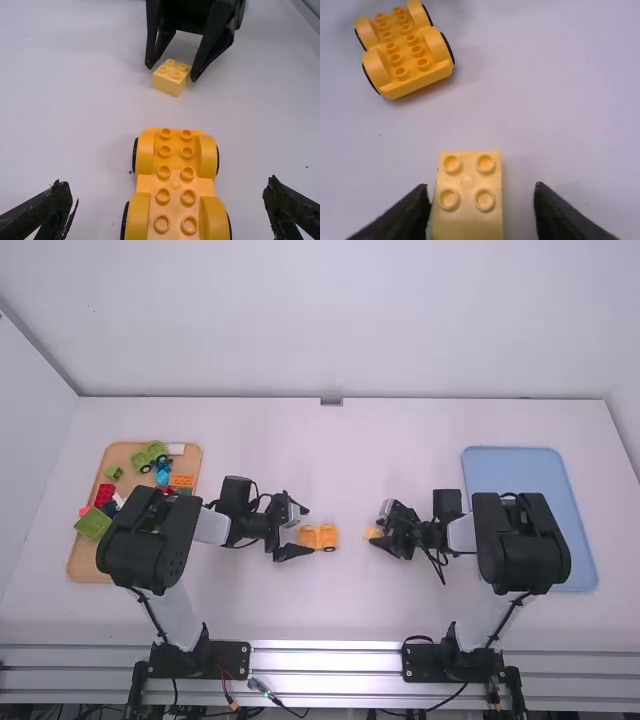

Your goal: Assemble lego blocks to make yellow taxi

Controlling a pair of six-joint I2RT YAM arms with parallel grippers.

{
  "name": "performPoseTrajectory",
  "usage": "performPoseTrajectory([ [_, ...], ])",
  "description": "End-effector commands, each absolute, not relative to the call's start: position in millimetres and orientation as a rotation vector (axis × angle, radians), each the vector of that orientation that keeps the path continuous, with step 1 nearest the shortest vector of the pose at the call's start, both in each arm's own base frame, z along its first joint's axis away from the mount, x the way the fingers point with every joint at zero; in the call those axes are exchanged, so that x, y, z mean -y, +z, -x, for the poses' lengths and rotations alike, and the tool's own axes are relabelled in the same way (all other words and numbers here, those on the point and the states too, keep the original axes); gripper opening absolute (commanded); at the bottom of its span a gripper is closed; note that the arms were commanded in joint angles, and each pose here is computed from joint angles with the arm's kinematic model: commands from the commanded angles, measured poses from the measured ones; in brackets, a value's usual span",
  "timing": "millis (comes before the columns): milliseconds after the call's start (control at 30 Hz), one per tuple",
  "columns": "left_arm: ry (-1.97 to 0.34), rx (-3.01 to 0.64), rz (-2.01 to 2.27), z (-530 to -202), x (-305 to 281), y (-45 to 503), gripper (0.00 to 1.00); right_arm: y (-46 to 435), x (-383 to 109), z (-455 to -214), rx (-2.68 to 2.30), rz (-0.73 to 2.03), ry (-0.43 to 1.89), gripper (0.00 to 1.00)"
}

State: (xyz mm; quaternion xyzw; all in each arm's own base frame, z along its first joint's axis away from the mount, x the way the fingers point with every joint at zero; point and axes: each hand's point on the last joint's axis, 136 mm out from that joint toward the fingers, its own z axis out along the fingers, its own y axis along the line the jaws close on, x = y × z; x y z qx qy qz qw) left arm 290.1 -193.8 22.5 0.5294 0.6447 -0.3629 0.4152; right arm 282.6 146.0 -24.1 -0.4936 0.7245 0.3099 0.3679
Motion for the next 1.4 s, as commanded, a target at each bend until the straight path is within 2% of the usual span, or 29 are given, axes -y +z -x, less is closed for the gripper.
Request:
performPoseTrajectory([
  [0,-0.943,-1.629,-1.327,-284,196,20,0.99,-22,-148,-285,-1.843,1.268,0.816,0.44],
  [133,-0.948,-1.632,-1.329,-283,196,20,0.99,-24,-147,-285,-1.855,1.269,0.804,0.38],
  [267,-0.951,-1.636,-1.333,-281,196,18,0.99,-27,-145,-286,-1.873,1.268,0.790,0.27],
  [500,-0.886,-1.702,-1.341,-279,190,4,0.99,-17,-150,-287,-1.824,1.265,0.829,0.19],
  [800,-0.817,-1.667,-1.346,-279,196,0,0.99,8,-168,-286,-1.710,1.296,0.899,0.15],
  [1333,-0.923,-1.692,-1.341,-290,207,-25,1.00,33,-207,-268,-1.589,1.463,0.872,0.12],
  [1367,-0.922,-1.696,-1.341,-290,206,-28,0.96,33,-209,-267,-1.587,1.469,0.874,0.12],
])
